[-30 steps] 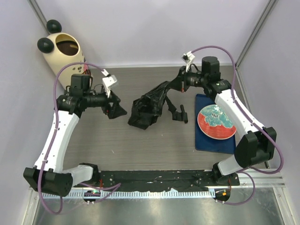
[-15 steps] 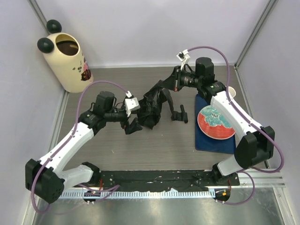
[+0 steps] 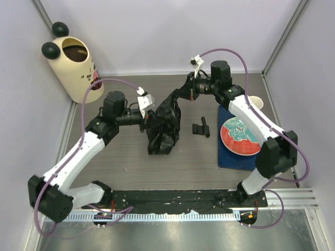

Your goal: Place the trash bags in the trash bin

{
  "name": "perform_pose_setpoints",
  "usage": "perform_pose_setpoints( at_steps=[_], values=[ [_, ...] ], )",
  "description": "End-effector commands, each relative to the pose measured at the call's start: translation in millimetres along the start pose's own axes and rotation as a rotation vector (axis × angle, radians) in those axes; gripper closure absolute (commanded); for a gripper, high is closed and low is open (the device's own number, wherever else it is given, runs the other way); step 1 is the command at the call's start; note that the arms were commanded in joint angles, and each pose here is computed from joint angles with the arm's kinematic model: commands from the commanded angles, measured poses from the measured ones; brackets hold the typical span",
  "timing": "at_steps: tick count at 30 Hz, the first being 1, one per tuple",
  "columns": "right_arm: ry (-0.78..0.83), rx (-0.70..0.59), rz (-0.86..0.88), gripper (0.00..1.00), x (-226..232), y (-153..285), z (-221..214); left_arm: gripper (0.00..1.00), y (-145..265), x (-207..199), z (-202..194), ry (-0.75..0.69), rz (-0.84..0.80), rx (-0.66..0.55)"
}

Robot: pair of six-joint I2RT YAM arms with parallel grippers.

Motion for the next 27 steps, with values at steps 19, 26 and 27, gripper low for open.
perform_pose_setpoints(
  at_steps=[19, 26, 27],
  values=[
    [-0.192, 0.309, -0.309, 0.23, -46, 21, -29, 1.0, 0, 43, 3, 0.602, 0.116, -0.287],
    [-0.414, 0.398, -0.231, 0.25, 5, -7, -97, 1.0, -4, 66, 4, 0.743, 0.079, -0.363],
    [-0.423, 0.378, -0.233, 0.22, 3, -14, -100, 1.0, -5, 67, 5, 0.745, 0.075, -0.367]
  ],
)
Point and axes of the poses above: each gripper's point midway between its finger pads, its own y axis back along the fingers, its own x axis along the line the jaws close on, z = x × y, the point moved 7 cm from there along y, back along the fingers, and after that the axes turned 10 degrees about y, right-handed, at the moved point
